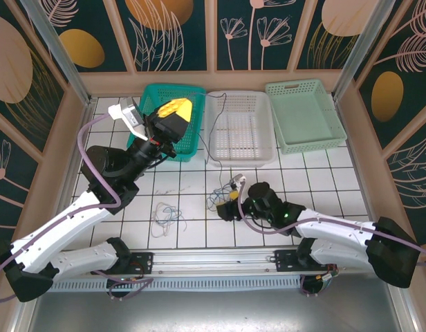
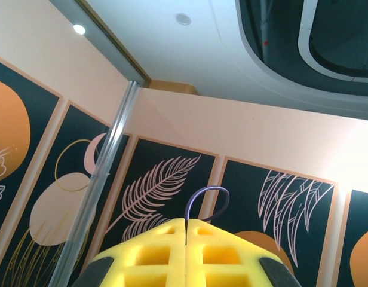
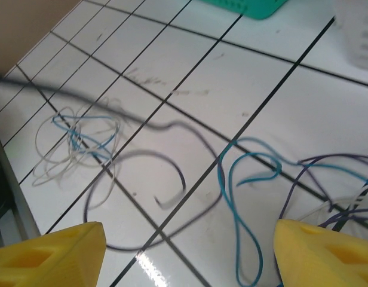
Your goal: Untangle the cables
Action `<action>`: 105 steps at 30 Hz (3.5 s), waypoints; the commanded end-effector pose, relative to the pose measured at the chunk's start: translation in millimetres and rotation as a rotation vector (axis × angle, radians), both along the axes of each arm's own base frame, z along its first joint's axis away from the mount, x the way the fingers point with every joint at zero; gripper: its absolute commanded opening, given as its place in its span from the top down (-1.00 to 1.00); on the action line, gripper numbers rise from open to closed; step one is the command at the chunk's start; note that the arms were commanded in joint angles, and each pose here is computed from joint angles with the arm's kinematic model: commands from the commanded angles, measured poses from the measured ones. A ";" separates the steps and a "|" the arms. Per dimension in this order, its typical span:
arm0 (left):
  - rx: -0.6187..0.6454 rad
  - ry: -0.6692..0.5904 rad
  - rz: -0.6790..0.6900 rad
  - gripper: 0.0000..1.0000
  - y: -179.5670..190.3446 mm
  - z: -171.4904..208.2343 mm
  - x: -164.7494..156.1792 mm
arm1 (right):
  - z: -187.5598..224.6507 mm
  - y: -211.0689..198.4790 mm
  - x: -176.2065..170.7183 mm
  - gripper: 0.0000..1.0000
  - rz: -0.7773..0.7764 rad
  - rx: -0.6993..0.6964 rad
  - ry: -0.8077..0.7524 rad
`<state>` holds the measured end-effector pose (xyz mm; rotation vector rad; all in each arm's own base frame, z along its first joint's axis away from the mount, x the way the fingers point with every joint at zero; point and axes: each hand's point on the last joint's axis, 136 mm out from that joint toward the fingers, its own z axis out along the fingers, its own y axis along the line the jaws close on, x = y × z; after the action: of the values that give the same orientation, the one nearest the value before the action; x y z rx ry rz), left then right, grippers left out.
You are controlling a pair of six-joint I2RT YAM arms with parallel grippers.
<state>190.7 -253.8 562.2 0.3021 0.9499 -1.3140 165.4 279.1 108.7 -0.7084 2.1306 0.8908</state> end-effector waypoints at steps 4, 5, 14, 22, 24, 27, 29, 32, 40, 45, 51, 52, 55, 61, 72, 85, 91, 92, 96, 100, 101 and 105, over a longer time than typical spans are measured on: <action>-0.031 -0.033 0.007 1.00 5.3 14.5 -5.0 | -19.1 -12.9 -0.3 -0.44 -0.072 -0.060 0.030; -0.031 -0.035 0.006 1.00 5.5 14.9 -5.3 | -20.6 -17.4 2.8 -0.41 -0.099 -0.074 0.027; -0.042 -0.043 -0.001 1.00 8.0 18.6 -8.7 | -47.6 -22.2 -0.7 -0.37 -0.086 -0.159 0.060; -0.053 -0.050 -0.029 1.00 7.1 20.3 -12.3 | -55.1 -15.9 24.3 -0.36 -0.141 -0.178 0.007; -0.060 -0.051 -0.032 1.00 7.7 20.5 -12.9 | -55.3 -9.8 30.6 -0.32 -0.137 -0.155 0.011; -0.063 -0.050 -0.033 1.00 7.7 21.3 -12.8 | -55.4 3.5 34.5 -0.20 -0.102 -0.149 0.007; -0.069 -0.050 -0.033 1.00 8.2 22.2 -12.7 | -57.3 10.3 31.8 0.04 -0.069 -0.148 0.021; -0.085 -0.049 -0.032 1.00 8.6 23.6 -11.1 | -62.9 7.1 29.0 0.65 -0.071 -0.163 0.036; -0.095 -0.207 0.170 1.00 30.0 100.3 -12.8 | -84.3 -15.6 11.0 1.00 -0.096 -0.199 0.114; -0.072 -0.315 0.179 1.00 11.3 147.3 -11.4 | -95.4 -18.8 10.2 1.00 -0.110 -0.230 0.135; -0.064 -0.361 0.226 1.00 -12.1 166.1 9.7 | -97.2 -21.9 10.6 1.00 -0.128 -0.221 0.134; -0.059 -0.369 0.241 1.00 -16.6 167.5 15.4 | -97.3 -22.3 10.4 1.00 -0.130 -0.219 0.135; -0.062 -0.390 0.289 1.00 -19.7 178.4 27.9 | -97.0 -22.5 9.0 1.00 -0.127 -0.209 0.136; -0.087 -0.450 0.319 1.00 -26.5 206.8 51.4 | -103.4 -24.8 5.5 1.00 -0.122 -0.213 0.148; -0.051 -0.383 0.222 1.00 -68.8 157.2 115.6 | -65.6 -8.3 11.3 1.00 -0.097 -0.119 0.099; -0.090 -0.340 0.197 1.00 -85.2 133.0 140.3 | -55.2 1.9 11.5 0.88 -0.062 -0.141 0.100; -0.083 -0.344 0.186 1.00 -82.4 132.5 133.3 | -28.3 -9.1 13.2 -0.47 -0.110 -0.078 0.055; -0.083 -0.343 0.182 1.00 -81.3 131.9 131.4 | -19.2 -12.5 13.9 -0.51 -0.124 -0.055 0.040; -0.082 -0.342 0.174 1.00 -76.3 128.4 124.3 | 19.2 -30.1 21.6 -0.61 -0.191 0.013 -0.022; -0.089 -0.349 0.174 1.00 -69.3 127.7 116.6 | 47.8 -47.0 36.1 -0.64 -0.247 0.063 -0.076; -0.092 -0.347 0.168 1.00 -68.4 127.5 115.0 | 50.5 -51.6 43.8 -0.63 -0.262 0.067 -0.081; -0.104 -0.346 0.146 1.00 -65.5 127.3 109.1 | 48.1 -54.0 70.0 -0.57 -0.271 0.078 -0.058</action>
<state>328.0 -340.3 665.2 0.3698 0.7027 -1.0908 227.1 219.4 153.9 -0.3507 2.0594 0.7624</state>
